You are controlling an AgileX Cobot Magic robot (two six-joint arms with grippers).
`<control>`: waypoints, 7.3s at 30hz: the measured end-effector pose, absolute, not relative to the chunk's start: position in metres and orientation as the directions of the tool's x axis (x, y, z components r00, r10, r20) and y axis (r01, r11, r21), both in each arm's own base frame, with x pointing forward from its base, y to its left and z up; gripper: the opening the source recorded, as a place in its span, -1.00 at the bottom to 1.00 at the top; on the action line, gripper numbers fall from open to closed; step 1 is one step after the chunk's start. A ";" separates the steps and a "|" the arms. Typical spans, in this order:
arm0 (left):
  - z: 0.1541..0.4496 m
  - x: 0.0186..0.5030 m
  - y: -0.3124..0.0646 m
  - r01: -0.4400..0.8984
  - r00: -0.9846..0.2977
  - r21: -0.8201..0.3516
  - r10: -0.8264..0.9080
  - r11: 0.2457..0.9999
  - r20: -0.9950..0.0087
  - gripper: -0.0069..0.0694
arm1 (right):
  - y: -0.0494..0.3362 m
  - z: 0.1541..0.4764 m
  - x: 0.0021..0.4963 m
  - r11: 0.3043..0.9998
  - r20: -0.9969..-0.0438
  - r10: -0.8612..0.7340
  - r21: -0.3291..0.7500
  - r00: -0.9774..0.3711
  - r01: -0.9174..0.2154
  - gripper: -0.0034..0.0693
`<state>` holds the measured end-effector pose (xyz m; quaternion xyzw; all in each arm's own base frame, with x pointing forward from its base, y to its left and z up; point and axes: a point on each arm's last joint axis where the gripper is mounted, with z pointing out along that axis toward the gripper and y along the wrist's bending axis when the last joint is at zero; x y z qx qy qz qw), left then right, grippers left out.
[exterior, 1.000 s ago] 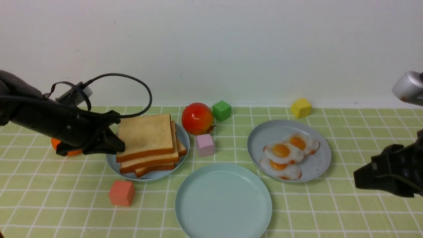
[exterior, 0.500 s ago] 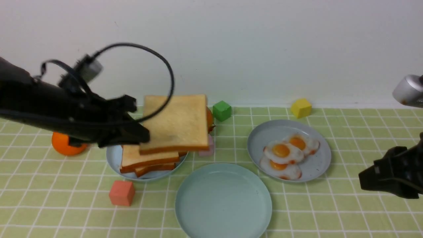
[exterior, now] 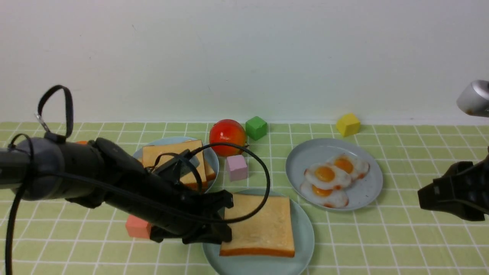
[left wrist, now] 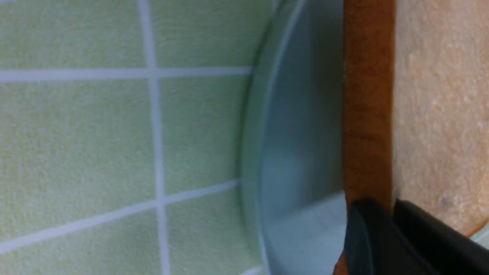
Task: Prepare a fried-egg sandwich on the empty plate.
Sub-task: Use the left arm to put a slice of bread into the empty plate in the middle, then use the right arm to grab a fried egg, then use the right arm to place the fried egg on the slice of bread in the middle, then use the left arm to grab a slice of bread, then use the left arm to place a slice of bread on the fried egg in the middle
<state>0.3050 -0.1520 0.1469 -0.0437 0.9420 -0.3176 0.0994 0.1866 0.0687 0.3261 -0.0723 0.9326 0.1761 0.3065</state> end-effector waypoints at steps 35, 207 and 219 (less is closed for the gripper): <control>0.299 0.294 -0.144 0.413 -0.842 -0.453 0.142 0.790 -0.520 0.08 | 0.080 0.293 0.292 0.875 -0.485 0.268 0.483 -0.833 0.000 0.07; 0.237 0.361 -0.050 0.011 -0.897 -0.484 -0.206 0.875 -0.392 -0.83 | 0.186 0.383 0.170 0.781 -0.713 -0.369 0.110 -0.596 -0.614 -0.93; 0.197 0.311 -0.116 0.040 -0.960 -0.707 -0.169 0.706 -0.223 -0.83 | 0.177 0.392 0.164 0.782 -0.740 -0.358 0.095 -0.569 -0.616 -0.92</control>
